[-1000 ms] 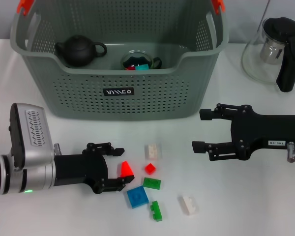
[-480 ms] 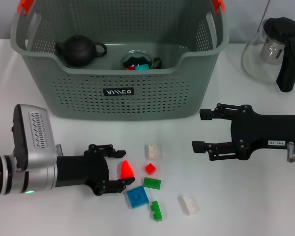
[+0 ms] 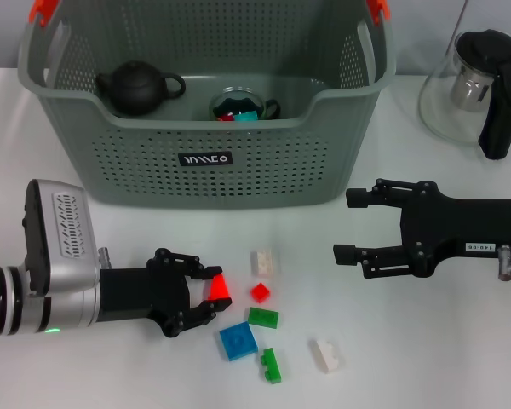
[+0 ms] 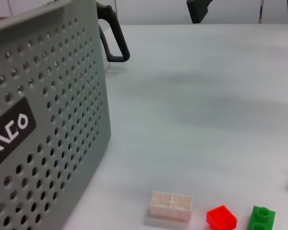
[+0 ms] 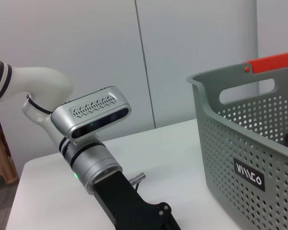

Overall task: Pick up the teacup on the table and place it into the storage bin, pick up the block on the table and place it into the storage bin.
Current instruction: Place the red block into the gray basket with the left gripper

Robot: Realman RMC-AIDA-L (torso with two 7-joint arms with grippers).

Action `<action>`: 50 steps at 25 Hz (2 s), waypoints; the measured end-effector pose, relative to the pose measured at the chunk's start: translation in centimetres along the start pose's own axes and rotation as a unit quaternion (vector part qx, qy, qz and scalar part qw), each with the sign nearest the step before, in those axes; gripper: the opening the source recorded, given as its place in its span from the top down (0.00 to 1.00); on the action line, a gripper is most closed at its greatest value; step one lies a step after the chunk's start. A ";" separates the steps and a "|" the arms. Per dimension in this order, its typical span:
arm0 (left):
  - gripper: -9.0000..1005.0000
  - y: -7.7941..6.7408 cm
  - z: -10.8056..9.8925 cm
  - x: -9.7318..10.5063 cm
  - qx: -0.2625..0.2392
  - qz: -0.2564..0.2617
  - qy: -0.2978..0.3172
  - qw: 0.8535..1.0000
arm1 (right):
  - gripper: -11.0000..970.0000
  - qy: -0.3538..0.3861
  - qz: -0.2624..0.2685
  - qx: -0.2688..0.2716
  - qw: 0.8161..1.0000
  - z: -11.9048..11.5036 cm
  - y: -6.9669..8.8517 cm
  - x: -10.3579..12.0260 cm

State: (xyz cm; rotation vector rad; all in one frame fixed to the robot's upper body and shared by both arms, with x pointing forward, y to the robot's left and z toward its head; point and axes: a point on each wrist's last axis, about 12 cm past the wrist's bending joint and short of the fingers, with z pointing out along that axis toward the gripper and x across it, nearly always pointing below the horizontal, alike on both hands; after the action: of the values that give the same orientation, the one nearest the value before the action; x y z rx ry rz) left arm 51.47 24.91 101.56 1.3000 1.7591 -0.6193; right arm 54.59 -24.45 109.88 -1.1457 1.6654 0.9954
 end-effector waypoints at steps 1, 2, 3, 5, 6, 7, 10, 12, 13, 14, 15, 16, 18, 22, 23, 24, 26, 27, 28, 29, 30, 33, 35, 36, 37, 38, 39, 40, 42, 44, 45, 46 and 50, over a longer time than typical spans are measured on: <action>0.54 0.0 0.0 0.0 0.000 0.000 0.000 1.000 | 0.06 0.000 0.000 0.000 1.000 0.0 0.0 0.0; 0.57 0.1 -0.1 -0.1 -0.001 0.001 -0.002 1.000 | 0.06 0.000 0.000 0.000 1.000 0.0 0.0 0.0; 0.60 0.1 -0.1 -0.1 -0.001 0.000 -0.004 1.000 | 0.06 0.000 0.000 0.000 1.000 0.0 0.0 0.0; 0.60 0.1 -0.3 -0.2 -0.001 -0.001 -0.009 1.000 | 0.06 0.000 0.000 0.000 1.000 0.0 0.0 0.0; 0.60 0.2 -0.5 -0.2 -0.001 -0.002 -0.013 1.000 | 0.06 0.000 0.000 0.000 1.000 0.0 0.0 0.0; 0.60 0.2 -0.8 -0.4 0.000 -0.004 -0.019 1.000 | 0.06 0.000 0.001 0.000 1.000 0.0 0.0 0.0; 0.60 0.6 -2.5 -1.3 0.005 -0.016 -0.055 0.998 | 0.06 0.000 0.002 0.000 1.000 -0.1 0.0 -0.1; 0.60 1.0 -4.6 -2.6 0.012 -0.022 -0.101 0.995 | 0.06 0.000 0.001 0.000 1.000 -0.1 0.0 -0.1; 0.60 1.2 -5.7 -3.3 0.015 -0.024 -0.128 0.991 | 0.06 0.000 0.002 0.000 1.000 -0.1 0.0 -0.1; 0.60 1.3 -6.6 -4.0 0.021 -0.023 -0.154 0.988 | 0.06 0.000 0.001 0.000 1.000 0.0 -0.1 -0.1; 0.60 1.6 -7.7 -4.8 0.025 -0.023 -0.181 0.983 | 0.06 0.000 0.001 0.000 1.000 0.0 -0.1 -0.1; 0.60 1.9 -8.6 -5.7 0.030 -0.021 -0.208 0.977 | 0.06 0.001 0.001 0.000 1.000 0.0 -0.1 -0.1; 0.60 2.7 -9.9 -7.2 0.034 -0.018 -0.248 0.968 | 0.06 0.000 0.000 0.001 1.000 0.1 -0.1 -0.1; 0.60 5.7 -11.8 -11.1 0.015 -0.023 -0.296 0.955 | 0.06 0.000 -0.001 0.000 1.000 0.1 -0.1 -0.1; 0.60 6.6 -11.8 -12.0 0.005 -0.028 -0.292 0.956 | 0.06 0.000 -0.001 0.000 1.000 0.1 -0.1 -0.1; 0.60 7.7 -11.7 -13.1 -0.009 -0.035 -0.286 0.957 | 0.06 0.000 -0.001 0.000 1.000 0.1 -0.1 -0.1; 0.60 9.7 -11.1 -14.9 -0.037 -0.049 -0.263 0.963 | 0.06 0.000 0.000 -0.001 1.000 0.2 0.0 -0.1; 0.60 10.5 -10.7 -15.6 -0.046 -0.053 -0.250 0.966 | 0.06 -0.001 0.000 -0.001 1.000 0.2 0.0 -0.1; 0.60 11.2 -10.1 -16.3 -0.056 -0.058 -0.235 0.969 | 0.06 -0.001 0.001 -0.001 1.000 0.2 0.0 0.0; 0.60 12.1 -9.3 -17.2 -0.066 -0.060 -0.213 0.973 | 0.06 -0.001 0.001 -0.001 1.000 0.2 0.0 0.0; 0.60 12.5 -8.7 -17.7 -0.070 -0.060 -0.200 0.975 | 0.06 -0.001 0.002 -0.001 1.000 0.2 0.0 0.0; 0.60 13.8 -5.6 -19.1 -0.098 -0.044 -0.113 0.988 | 0.06 -0.001 0.002 -0.001 1.000 0.2 0.0 0.0; 0.60 14.0 -3.5 -19.5 -0.118 -0.025 -0.061 0.991 | 0.06 -0.001 0.002 -0.002 1.000 0.2 0.1 0.0; 0.60 14.0 -2.6 -19.6 -0.126 -0.016 -0.041 0.991 | 0.06 -0.001 0.003 -0.002 1.000 0.1 0.1 0.1; 0.60 14.0 -1.7 -19.6 -0.138 -0.007 -0.019 0.990 | 0.06 -0.001 0.003 -0.002 1.000 0.1 0.1 0.1; 0.60 13.9 -0.9 -19.6 -0.146 -0.001 -0.001 0.989 | 0.06 -0.001 0.003 -0.003 1.000 0.1 0.1 0.1; 0.60 13.9 -0.2 -19.6 -0.158 0.002 0.018 0.987 | 0.06 -0.001 0.003 -0.003 1.000 0.1 0.1 0.1; 0.60 13.9 0.5 -19.7 -0.167 0.003 0.033 0.985 | 0.06 -0.001 0.002 -0.003 1.000 0.1 0.1 0.0; 0.60 13.9 1.3 -19.9 -0.183 -0.014 0.058 0.981 | 0.06 -0.002 0.001 -0.003 1.000 0.1 0.1 0.0; 0.60 14.1 1.8 -20.3 -0.190 -0.041 0.075 0.978 | 0.06 -0.002 0.001 -0.005 1.000 0.1 0.2 0.0; 0.60 14.2 1.8 -20.4 -0.192 -0.050 0.078 0.977 | 0.06 -0.002 0.001 -0.005 1.000 0.1 0.2 0.0; 0.60 14.3 1.8 -20.5 -0.195 -0.061 0.084 0.975 | 0.06 -0.002 0.001 -0.006 1.000 0.1 0.2 0.0; 0.55 14.2 1.6 -20.6 -0.204 -0.069 0.080 0.973 | 0.06 -0.002 0.001 -0.006 1.000 0.1 0.2 0.0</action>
State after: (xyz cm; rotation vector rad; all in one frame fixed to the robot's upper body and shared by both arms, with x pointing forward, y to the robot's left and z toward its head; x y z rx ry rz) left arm 67.55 17.79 119.47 0.9698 1.9937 -0.2105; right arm 54.42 -24.32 109.92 -1.1497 1.6584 1.0098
